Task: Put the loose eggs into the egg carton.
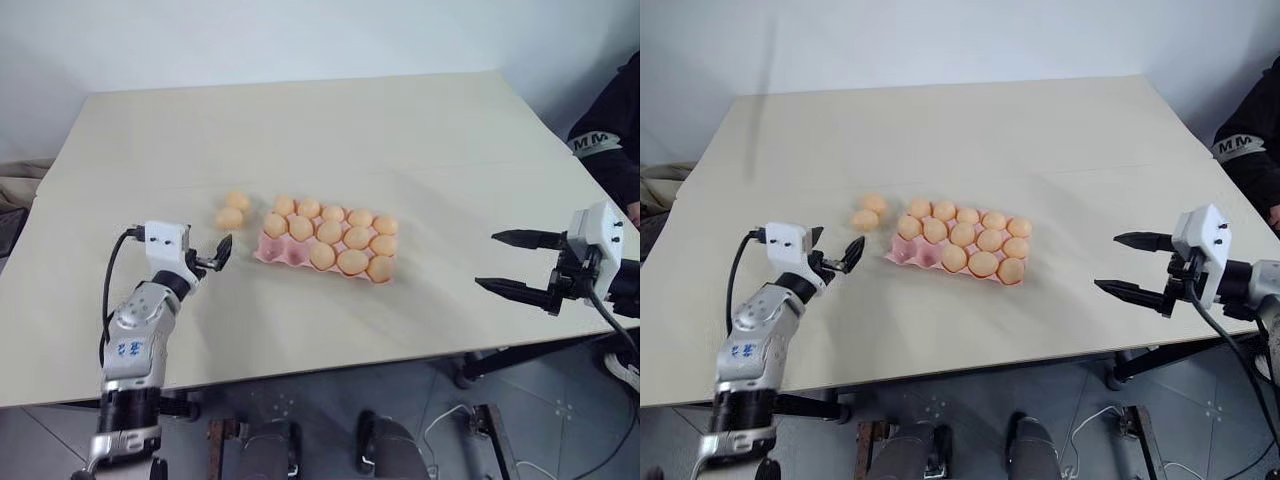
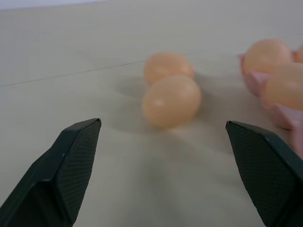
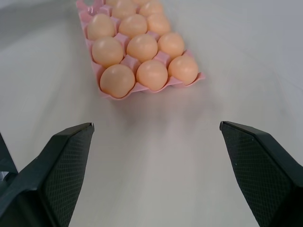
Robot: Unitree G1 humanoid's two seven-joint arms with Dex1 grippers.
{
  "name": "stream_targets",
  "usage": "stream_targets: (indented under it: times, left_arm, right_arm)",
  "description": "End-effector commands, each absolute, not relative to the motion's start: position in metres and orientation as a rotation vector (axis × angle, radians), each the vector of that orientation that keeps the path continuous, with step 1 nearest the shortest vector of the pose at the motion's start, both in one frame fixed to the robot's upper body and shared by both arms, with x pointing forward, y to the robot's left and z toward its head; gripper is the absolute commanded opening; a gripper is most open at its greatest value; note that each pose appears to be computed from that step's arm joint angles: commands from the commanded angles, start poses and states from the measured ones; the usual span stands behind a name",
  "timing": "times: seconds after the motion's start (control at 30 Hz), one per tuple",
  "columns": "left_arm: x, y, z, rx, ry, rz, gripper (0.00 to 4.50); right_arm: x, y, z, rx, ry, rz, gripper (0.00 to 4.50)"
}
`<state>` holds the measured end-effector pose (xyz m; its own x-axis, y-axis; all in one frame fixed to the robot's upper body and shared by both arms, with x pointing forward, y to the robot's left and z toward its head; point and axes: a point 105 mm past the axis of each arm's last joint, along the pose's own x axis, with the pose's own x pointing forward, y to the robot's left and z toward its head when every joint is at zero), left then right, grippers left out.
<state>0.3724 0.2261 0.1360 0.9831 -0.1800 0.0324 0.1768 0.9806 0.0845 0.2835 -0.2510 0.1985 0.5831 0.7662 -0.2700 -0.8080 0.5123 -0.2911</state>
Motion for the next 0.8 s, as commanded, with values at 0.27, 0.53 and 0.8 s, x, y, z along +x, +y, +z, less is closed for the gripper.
stream_targets:
  times: [0.27, 0.53, 0.8]
  left_arm:
    - [0.406, 0.204, 0.142, 0.139, -0.081, -0.270, 4.50]
    - [0.426, 0.195, 0.138, 0.140, -0.064, -0.307, 4.50]
    - [0.432, 0.193, 0.137, 0.122, -0.054, -0.298, 3.63]
  right_arm:
    - [0.272, -0.249, 0.212, -0.442, 0.071, 0.923, 4.46]
    - [0.274, -0.248, 0.213, -0.449, 0.080, 0.919, 4.46]
    - [0.277, -0.247, 0.214, -0.457, 0.079, 0.907, 4.50]
